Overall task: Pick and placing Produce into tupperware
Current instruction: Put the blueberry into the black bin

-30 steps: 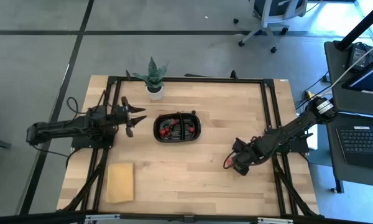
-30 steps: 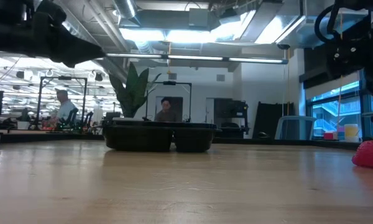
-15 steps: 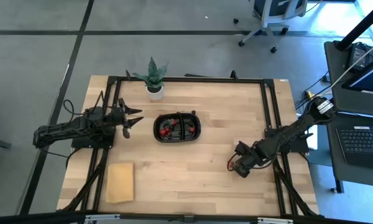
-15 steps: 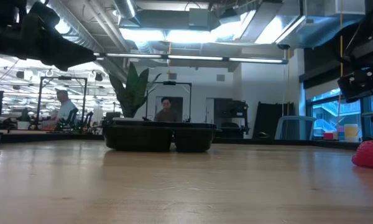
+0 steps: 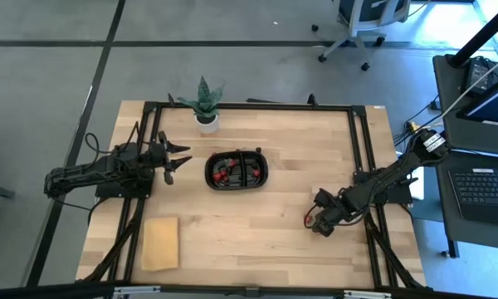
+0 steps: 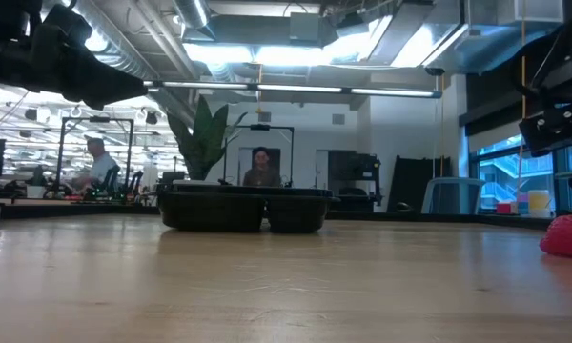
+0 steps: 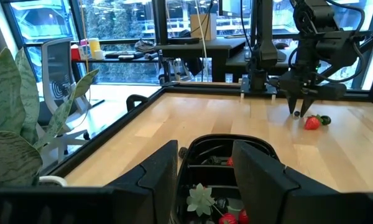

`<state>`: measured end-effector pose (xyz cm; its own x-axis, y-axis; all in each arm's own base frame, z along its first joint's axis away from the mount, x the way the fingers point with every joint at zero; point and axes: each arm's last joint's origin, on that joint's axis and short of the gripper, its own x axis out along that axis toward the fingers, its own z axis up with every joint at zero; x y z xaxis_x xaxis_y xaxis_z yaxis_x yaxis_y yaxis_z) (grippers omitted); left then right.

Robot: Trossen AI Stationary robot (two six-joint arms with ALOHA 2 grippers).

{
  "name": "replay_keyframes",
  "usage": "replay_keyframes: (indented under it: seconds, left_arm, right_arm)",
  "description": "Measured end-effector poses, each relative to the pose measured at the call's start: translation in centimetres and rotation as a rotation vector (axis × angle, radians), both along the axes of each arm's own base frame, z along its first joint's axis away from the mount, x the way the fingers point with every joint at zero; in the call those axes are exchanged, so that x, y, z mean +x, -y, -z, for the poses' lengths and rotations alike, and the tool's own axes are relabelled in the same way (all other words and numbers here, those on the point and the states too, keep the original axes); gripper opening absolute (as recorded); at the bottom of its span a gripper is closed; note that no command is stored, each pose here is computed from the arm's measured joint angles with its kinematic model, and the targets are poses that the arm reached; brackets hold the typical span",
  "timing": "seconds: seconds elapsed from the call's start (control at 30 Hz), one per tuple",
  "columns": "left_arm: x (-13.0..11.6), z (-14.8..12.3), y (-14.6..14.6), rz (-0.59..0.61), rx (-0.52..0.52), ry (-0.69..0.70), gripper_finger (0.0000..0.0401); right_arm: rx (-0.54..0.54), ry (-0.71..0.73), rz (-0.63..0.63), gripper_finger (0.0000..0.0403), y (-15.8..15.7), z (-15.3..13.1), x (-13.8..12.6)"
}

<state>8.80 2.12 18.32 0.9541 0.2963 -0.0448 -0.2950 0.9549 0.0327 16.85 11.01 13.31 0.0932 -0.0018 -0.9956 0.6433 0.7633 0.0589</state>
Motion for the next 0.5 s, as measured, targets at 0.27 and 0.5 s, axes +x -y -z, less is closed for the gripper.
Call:
replay_keyframes:
  seconds: [0.27, 0.5]
  left_arm:
    - [0.00, 0.00, 0.00, 0.000, -0.001, 0.000, 0.0147]
    - [0.00, 0.00, 0.00, 0.000, -0.001, 0.000, 0.0147]
  right_arm:
    - [-0.004, 0.006, -0.006, 0.0084, 0.00, 0.01, 0.03]
    - [-0.007, 0.008, -0.007, 0.0045, 0.01, 0.02, 0.05]
